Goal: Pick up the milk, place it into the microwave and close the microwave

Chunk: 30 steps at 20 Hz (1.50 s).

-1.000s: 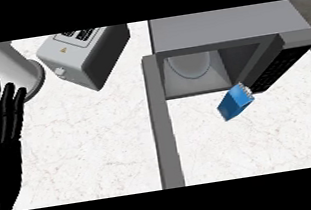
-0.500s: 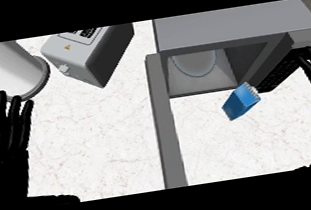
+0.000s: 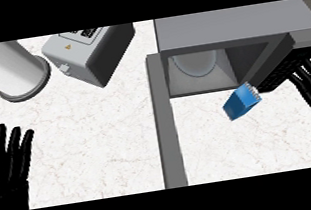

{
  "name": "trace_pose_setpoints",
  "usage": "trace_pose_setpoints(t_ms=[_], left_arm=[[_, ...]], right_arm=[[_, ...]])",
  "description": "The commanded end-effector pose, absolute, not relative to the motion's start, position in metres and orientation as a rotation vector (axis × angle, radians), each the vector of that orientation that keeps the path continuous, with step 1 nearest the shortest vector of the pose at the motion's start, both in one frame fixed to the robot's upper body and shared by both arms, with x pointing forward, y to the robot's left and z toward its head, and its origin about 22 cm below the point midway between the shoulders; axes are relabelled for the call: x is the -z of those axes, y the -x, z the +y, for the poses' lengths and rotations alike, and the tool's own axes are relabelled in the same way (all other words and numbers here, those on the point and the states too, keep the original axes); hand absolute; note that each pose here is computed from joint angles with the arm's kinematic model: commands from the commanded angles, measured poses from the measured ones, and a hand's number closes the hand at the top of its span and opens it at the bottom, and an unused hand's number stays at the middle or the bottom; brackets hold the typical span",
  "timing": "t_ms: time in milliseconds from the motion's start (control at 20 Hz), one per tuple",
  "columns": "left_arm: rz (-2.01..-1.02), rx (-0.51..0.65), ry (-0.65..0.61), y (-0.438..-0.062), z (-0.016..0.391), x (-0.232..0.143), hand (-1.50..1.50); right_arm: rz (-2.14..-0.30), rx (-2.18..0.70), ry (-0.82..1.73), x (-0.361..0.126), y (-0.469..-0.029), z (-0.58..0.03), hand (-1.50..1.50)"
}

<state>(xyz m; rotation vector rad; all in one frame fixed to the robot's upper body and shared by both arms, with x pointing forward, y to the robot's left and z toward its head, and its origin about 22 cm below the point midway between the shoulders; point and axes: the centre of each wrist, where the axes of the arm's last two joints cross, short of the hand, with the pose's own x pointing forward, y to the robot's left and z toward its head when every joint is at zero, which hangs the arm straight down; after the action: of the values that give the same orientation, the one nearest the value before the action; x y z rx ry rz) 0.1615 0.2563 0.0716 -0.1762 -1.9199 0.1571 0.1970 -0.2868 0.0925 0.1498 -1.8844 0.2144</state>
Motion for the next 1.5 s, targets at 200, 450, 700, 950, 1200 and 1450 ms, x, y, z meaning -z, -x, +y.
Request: trace_pose_setpoints(t_ms=[200,450,700,950,1200,1450], left_arm=[[-1.919,-0.157,0.182,-0.142,0.253,-0.069,-1.5],[-1.916,-0.162,0.183,-0.125,0.257,-0.035,-1.5],[-1.923,-0.181,0.16,-0.114,0.273,-0.045,-1.5],[-1.928,-0.173,0.15,-0.103,0.263,-0.045,-1.5],[-1.908,-0.165,0.185,-0.11,0.269,-0.045,-1.5],[-1.928,-0.155,0.197,-0.094,0.267,-0.038,-1.5]], right_arm=[[-1.829,-0.172,-0.134,-0.045,-0.196,-0.304,-1.5],[-1.811,-0.169,-0.162,-0.021,-0.228,-0.286,-1.5],[-1.8,-0.094,-0.049,0.011,-0.213,-0.286,-1.5],[-1.782,-0.094,0.043,0.043,-0.236,-0.286,-1.5],[-1.761,-0.096,0.058,0.062,-0.264,-0.31,-1.5],[-1.759,-0.102,0.062,0.088,-0.26,-0.311,-1.5]])
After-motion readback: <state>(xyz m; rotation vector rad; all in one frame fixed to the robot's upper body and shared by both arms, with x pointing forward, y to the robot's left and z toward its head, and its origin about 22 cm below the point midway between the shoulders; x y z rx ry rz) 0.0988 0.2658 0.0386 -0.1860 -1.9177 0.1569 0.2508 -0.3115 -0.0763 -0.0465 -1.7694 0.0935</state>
